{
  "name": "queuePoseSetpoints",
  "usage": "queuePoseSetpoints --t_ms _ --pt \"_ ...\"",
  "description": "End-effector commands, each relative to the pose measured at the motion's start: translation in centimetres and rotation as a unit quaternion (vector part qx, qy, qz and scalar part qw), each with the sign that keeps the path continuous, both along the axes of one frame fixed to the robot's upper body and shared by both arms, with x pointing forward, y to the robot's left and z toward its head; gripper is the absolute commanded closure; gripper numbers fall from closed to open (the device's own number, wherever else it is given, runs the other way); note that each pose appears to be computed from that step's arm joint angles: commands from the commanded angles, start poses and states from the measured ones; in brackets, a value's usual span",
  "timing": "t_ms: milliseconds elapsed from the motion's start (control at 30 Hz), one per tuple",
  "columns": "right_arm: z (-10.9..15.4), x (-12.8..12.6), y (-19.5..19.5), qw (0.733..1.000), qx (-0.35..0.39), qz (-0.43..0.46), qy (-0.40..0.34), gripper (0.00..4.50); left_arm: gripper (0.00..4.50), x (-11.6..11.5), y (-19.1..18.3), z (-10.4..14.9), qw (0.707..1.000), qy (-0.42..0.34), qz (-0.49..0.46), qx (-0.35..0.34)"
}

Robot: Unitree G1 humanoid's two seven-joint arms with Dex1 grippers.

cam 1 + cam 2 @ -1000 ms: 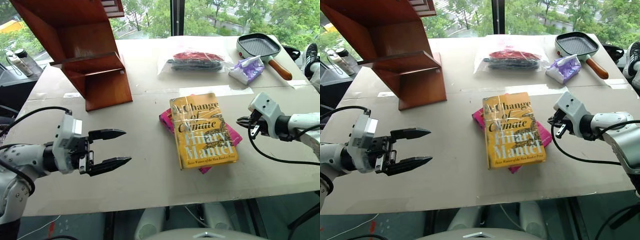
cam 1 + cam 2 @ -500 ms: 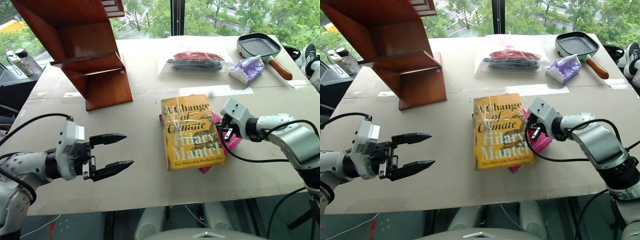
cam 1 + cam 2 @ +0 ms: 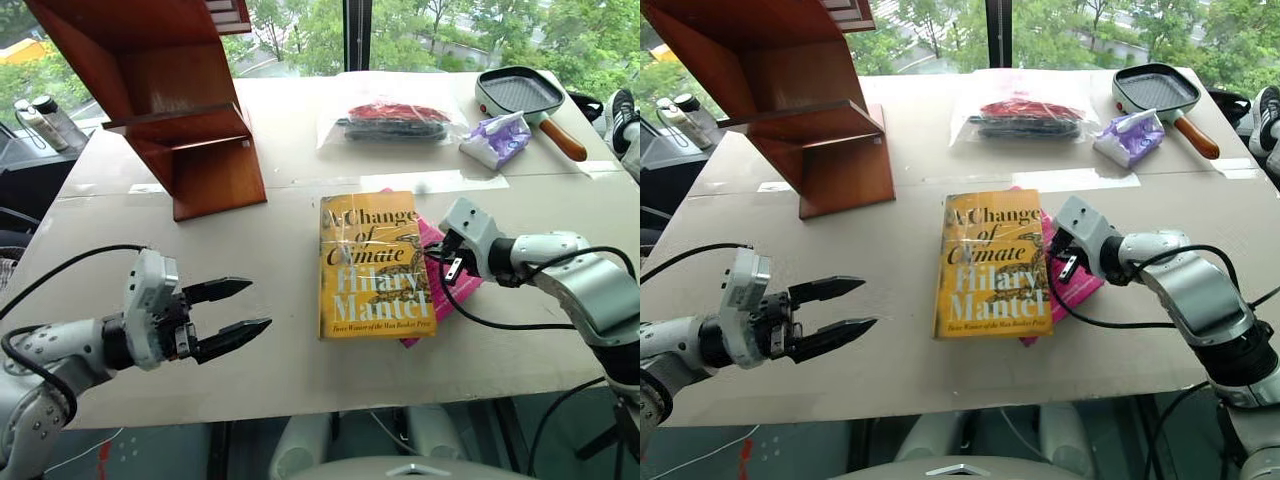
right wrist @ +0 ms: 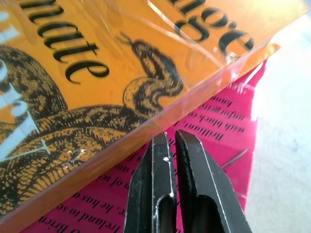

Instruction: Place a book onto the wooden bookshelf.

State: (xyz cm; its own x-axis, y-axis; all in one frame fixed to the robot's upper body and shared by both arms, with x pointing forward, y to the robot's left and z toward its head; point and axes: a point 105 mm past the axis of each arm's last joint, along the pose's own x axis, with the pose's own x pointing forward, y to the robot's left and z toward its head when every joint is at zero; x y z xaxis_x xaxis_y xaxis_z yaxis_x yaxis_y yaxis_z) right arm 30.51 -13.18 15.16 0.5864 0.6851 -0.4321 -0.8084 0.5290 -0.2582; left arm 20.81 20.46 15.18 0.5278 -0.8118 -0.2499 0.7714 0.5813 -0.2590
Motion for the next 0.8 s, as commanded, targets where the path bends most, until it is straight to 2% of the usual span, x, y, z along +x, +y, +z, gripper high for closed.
queuePoseSetpoints --t_ms 33,100,167,200,300,333,433,533,800 --pt "4.3 -2.8 -1.8 0.995 0.066 0.051 -0.051 3.99 0.00 0.4 0.0 -0.3 0.991 0.123 0.015 -0.056" --pt "5.3 -4.4 -2.3 0.991 0.097 0.076 -0.051 3.27 0.00 0.8 0.1 -0.6 0.983 0.167 0.015 -0.068" --pt "6.3 -6.2 -2.7 0.985 0.127 0.103 -0.049 2.34 0.00 1.7 0.4 -1.2 0.975 0.205 0.024 -0.088" --pt "6.7 -7.2 -2.9 0.983 0.133 0.120 -0.049 1.79 0.00 2.4 0.5 -1.4 0.967 0.229 0.029 -0.106" --pt "7.6 -9.2 -3.9 0.977 0.161 0.138 -0.037 0.60 0.00 4.8 0.1 -1.7 0.945 0.285 0.027 -0.156" --pt "7.6 -9.8 -4.1 0.976 0.166 0.142 -0.026 0.05 0.00 5.5 -0.4 -1.5 0.938 0.297 0.018 -0.176" --pt "7.6 -10.8 -4.1 0.975 0.158 0.153 -0.018 0.02 0.00 7.9 -2.1 -1.7 0.918 0.332 0.003 -0.215" --pt "7.7 -11.2 -3.9 0.977 0.149 0.151 -0.029 0.02 0.00 9.5 -3.8 -2.5 0.908 0.356 -0.008 -0.223" --pt "7.9 -12.2 -3.1 0.981 0.143 0.126 -0.039 0.02 0.00 11.0 -7.0 -4.3 0.898 0.384 -0.044 -0.209"
